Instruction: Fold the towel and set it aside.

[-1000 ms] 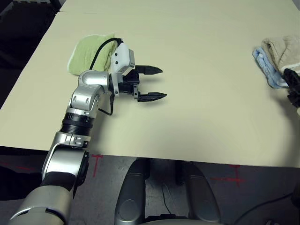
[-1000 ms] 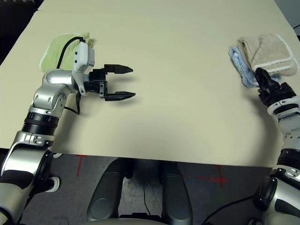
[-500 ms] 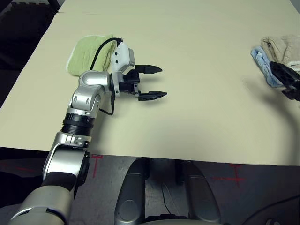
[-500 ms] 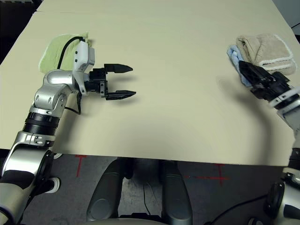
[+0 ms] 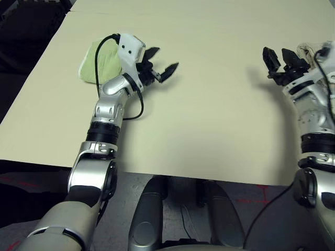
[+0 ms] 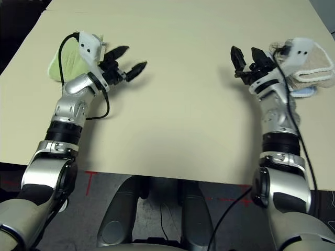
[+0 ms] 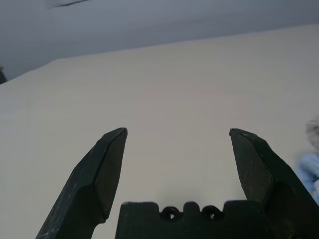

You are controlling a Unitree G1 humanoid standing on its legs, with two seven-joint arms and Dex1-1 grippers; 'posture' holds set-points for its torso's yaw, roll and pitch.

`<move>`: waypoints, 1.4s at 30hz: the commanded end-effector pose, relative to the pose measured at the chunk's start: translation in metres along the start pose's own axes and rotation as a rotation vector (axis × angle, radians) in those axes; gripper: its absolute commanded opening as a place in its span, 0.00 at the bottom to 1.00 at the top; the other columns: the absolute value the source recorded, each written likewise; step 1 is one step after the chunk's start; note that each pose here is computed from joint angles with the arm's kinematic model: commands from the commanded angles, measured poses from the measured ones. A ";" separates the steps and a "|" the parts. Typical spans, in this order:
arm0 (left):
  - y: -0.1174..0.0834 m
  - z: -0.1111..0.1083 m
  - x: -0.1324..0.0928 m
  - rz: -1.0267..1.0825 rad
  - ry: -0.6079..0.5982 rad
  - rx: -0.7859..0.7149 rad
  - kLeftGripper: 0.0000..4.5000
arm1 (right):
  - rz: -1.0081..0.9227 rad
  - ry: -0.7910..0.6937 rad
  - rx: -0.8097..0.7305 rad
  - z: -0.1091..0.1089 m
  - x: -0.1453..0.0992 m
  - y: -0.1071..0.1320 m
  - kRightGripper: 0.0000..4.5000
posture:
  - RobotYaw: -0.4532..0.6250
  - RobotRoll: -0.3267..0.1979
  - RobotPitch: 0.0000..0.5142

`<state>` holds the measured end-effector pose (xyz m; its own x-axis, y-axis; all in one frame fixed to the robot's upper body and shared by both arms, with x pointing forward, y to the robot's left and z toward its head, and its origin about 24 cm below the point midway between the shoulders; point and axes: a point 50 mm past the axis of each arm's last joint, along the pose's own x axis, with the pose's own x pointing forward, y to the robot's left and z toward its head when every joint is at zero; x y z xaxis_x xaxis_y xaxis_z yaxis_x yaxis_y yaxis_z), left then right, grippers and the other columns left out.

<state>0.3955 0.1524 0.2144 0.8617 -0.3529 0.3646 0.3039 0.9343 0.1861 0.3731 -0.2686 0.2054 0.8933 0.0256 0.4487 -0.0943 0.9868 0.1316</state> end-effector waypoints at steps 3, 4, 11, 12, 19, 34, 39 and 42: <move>0.006 0.008 -0.003 0.125 -0.074 0.030 1.00 | -0.076 -0.079 -0.045 0.013 -0.002 -0.020 0.99 | 0.44 0.62 0.65; 0.009 0.010 -0.004 0.127 -0.076 0.043 1.00 | -0.078 -0.080 -0.044 0.014 -0.003 -0.023 0.99 | 0.44 0.62 0.64; 0.032 0.005 -0.019 0.178 -0.035 0.065 1.00 | -0.086 0.045 -0.072 -0.003 -0.021 -0.044 0.99 | 0.44 0.62 0.63; 0.036 0.002 -0.022 0.174 -0.023 0.067 1.00 | -0.086 0.064 -0.078 -0.006 -0.024 -0.047 0.99 | 0.44 0.62 0.63; 0.062 -0.006 -0.039 0.141 0.038 0.068 1.00 | 0.026 0.115 -0.095 -0.009 -0.032 -0.054 0.99 | 0.43 0.62 0.64; 0.071 -0.011 -0.039 0.422 -0.011 0.084 1.00 | -0.142 0.070 -0.102 -0.016 -0.032 -0.055 0.99 | 0.42 0.62 0.65; 0.064 -0.008 -0.035 0.350 -0.033 0.104 1.00 | -0.109 0.061 -0.124 -0.015 -0.030 -0.049 0.99 | 0.42 0.62 0.66; 0.062 -0.002 -0.033 0.287 -0.061 0.075 1.00 | -0.064 0.058 -0.145 -0.012 -0.028 -0.044 0.99 | 0.41 0.62 0.66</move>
<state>0.3875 0.2253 0.2061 0.8949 -0.0337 0.4450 -0.0243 0.9920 0.1240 0.3604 -0.3106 0.1803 0.9150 -0.0530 0.4000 0.0320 0.9977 0.0590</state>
